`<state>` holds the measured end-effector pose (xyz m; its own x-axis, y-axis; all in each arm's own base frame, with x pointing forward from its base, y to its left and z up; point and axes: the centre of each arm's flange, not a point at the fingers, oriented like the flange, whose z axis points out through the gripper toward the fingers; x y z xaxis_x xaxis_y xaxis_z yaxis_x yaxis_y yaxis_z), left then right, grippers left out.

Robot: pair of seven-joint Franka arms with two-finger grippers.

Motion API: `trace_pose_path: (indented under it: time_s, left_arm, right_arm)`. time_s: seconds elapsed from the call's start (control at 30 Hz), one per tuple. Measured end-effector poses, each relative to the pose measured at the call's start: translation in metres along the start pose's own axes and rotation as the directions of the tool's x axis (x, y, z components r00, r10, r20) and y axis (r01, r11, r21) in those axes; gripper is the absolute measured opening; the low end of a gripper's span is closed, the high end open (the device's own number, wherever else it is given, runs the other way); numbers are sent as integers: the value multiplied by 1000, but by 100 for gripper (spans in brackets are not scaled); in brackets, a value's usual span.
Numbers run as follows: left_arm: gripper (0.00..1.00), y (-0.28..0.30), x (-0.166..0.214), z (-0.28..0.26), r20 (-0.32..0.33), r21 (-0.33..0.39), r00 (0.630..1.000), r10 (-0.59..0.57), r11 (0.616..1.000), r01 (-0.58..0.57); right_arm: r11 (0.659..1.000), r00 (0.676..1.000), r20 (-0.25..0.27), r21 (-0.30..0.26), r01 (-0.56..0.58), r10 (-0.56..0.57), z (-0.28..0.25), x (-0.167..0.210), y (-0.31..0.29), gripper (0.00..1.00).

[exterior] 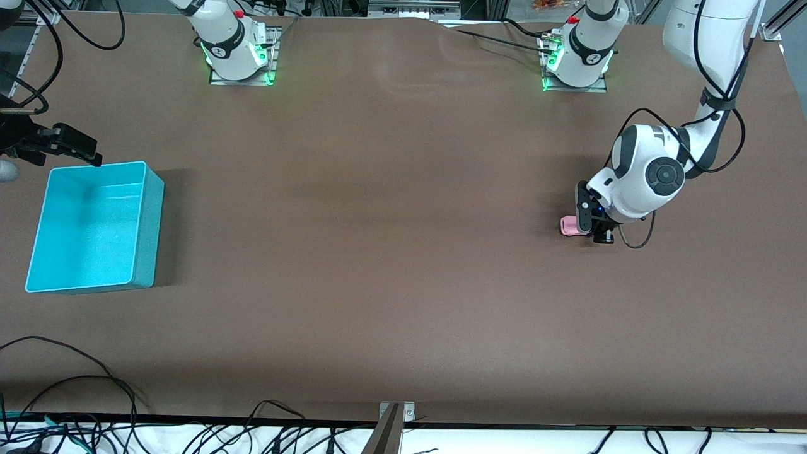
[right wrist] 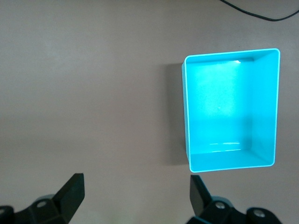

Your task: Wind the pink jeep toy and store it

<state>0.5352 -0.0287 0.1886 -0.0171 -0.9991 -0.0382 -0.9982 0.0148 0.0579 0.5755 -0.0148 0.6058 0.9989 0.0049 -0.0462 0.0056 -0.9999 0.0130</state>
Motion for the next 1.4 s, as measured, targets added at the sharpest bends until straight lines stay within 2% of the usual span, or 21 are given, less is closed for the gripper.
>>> trace_pose_path:
  time_s: [0.43,0.87,1.4]
  left_arm:
    - [51,0,-10,1,4,0,1000,-19,1000,19]
    - [51,1,-47,3,21,-2,997,-74,997,74]
    - [51,6,-113,6,43,7,998,-52,999,52]
  right_arm:
    - [1000,1000,0,0,0,0,0,0,0,100]
    - [1000,1000,0,0,0,0,0,0,0,100]
    - [1000,1000,1,0,-2,2,1,0,1,100]
